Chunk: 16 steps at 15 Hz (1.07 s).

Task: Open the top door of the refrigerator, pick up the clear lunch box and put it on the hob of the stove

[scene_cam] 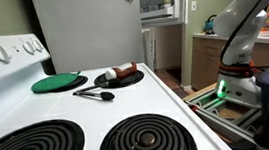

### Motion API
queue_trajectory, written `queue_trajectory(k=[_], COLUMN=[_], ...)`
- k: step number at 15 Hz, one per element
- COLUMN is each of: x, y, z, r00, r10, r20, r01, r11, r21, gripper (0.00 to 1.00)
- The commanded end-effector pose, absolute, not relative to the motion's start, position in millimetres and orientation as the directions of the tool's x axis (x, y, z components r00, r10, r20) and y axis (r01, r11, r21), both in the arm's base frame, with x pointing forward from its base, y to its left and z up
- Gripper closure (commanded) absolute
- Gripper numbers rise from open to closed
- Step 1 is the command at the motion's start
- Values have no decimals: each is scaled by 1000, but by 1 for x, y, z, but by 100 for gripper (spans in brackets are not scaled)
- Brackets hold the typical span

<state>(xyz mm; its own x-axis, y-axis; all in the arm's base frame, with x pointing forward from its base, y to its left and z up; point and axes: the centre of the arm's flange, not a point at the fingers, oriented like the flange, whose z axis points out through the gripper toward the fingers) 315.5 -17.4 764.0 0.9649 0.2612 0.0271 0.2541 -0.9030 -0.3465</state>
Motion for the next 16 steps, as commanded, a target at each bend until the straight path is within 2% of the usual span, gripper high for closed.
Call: queue_trajectory(k=[1,4,5,11,16], x=[284,276,293,287,249], y=[2,22,12,23,112], z=[740,728,743,736,728], r00=[907,848,884,858,667], r10=[421,530,467,514,744], r20=[22,3,11,6,52], r01=[398,493,438,480,700], r11=[-838,-787,-821,-797,-600], r21=[-372,-371,-366,-368,-387], gripper=[99,99,97,99,99])
